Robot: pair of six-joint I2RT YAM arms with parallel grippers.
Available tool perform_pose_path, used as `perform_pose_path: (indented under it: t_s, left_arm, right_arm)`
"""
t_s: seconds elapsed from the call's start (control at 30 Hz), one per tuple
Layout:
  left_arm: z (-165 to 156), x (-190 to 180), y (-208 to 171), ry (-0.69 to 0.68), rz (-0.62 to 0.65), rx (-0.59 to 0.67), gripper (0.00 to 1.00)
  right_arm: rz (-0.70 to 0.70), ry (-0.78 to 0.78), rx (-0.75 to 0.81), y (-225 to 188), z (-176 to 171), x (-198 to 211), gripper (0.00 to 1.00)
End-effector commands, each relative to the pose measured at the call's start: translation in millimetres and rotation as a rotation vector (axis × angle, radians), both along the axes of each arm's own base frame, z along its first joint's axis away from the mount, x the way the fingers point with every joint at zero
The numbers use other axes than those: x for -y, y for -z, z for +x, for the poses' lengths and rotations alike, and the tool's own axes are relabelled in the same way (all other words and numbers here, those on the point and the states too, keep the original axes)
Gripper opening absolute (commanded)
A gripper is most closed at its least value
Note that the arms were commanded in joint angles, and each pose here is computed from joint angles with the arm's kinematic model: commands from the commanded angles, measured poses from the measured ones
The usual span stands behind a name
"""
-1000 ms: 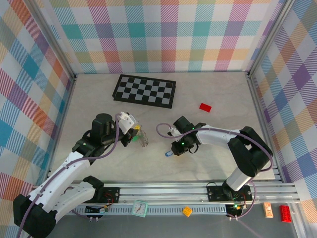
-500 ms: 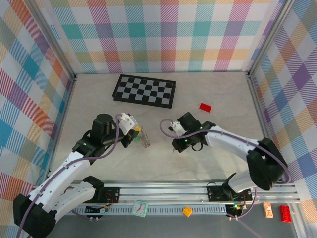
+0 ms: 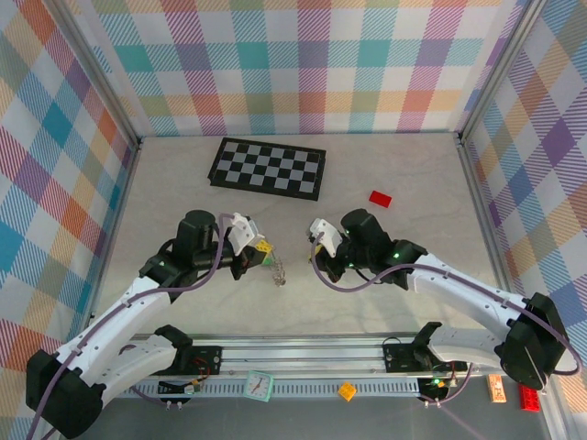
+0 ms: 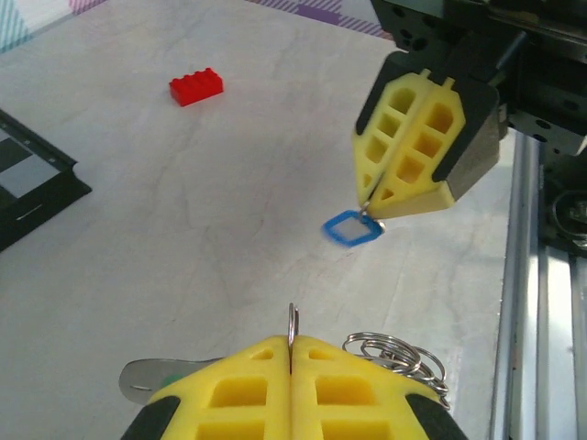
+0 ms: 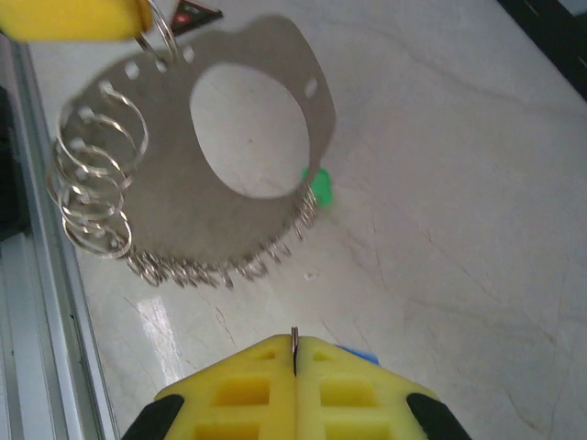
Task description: Put the keys on the keyring
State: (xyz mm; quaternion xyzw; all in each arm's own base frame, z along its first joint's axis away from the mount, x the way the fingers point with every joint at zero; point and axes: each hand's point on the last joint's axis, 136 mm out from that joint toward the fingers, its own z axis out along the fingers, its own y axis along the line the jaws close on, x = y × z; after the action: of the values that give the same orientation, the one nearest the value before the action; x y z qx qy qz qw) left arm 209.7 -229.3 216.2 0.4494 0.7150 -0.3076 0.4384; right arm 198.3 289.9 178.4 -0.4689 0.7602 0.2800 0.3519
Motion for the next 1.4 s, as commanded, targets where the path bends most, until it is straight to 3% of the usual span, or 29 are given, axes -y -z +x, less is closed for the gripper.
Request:
perform_pose_path:
  t_s: [0.0,0.3,0.5,0.97,1.37]
  left_arm:
    - [-8,12,-14,0.065,-0.053,0.032,0.0]
    - [-15,23,-10,0.105,-0.057,0.037,0.0]
    - [-19,31,-7,0.106,-0.049,0.073,0.0]
    - [-20,38,0,0.08,-0.052,0.106,0.0]
    - [-23,36,8,0.083,-0.022,0.173,0.0]
  right_arm:
    - [0.108,-0.107,0.047,-24,-11,-15,0.0]
    - [0.175,-0.217,0.075,-43,-25,-32,0.0]
    - [0.224,-0.212,0.05,-51,-24,-42,0.0]
    - [0.191,-0.102,0.025,-39,-7,-41,0.0]
    - [0.194,0.075,-0.125,-37,8,-38,0.0]
